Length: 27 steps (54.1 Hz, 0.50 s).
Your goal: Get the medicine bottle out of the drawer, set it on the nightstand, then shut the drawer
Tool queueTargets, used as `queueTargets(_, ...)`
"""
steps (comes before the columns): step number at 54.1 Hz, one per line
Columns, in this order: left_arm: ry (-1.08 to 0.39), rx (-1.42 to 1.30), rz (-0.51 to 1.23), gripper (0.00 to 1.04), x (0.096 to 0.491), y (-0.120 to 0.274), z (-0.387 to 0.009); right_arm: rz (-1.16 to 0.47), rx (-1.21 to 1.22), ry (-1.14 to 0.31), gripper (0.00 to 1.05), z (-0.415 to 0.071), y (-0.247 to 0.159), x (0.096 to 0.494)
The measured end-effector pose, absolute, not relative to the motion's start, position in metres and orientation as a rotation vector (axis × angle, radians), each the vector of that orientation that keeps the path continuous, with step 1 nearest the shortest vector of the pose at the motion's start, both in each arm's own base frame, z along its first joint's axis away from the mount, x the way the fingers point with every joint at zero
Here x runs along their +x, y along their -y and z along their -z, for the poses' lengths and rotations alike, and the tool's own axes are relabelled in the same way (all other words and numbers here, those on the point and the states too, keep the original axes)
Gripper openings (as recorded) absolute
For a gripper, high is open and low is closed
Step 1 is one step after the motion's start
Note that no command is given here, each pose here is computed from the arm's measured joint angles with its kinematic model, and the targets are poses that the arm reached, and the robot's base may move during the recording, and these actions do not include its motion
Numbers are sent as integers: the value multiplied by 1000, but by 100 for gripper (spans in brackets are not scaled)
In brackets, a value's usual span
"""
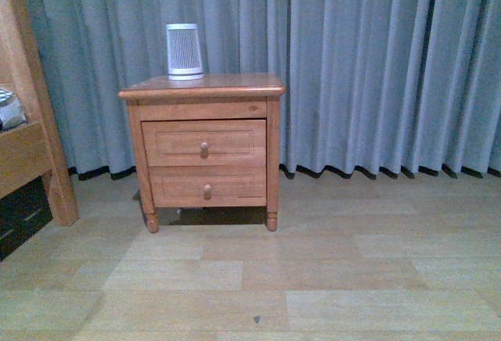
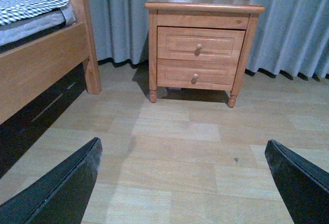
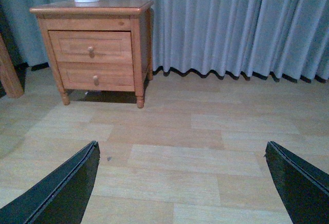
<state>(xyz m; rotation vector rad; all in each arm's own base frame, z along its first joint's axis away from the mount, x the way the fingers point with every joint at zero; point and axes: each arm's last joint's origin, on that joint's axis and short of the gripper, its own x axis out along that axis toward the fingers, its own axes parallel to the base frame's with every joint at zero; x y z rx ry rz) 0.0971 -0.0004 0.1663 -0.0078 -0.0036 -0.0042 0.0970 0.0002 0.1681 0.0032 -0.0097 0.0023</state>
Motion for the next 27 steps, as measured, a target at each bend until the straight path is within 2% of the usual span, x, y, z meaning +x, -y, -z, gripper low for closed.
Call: queueTargets(27,4,-8,4,98,97,0,-166,-2,3,10,98,-168,0,97)
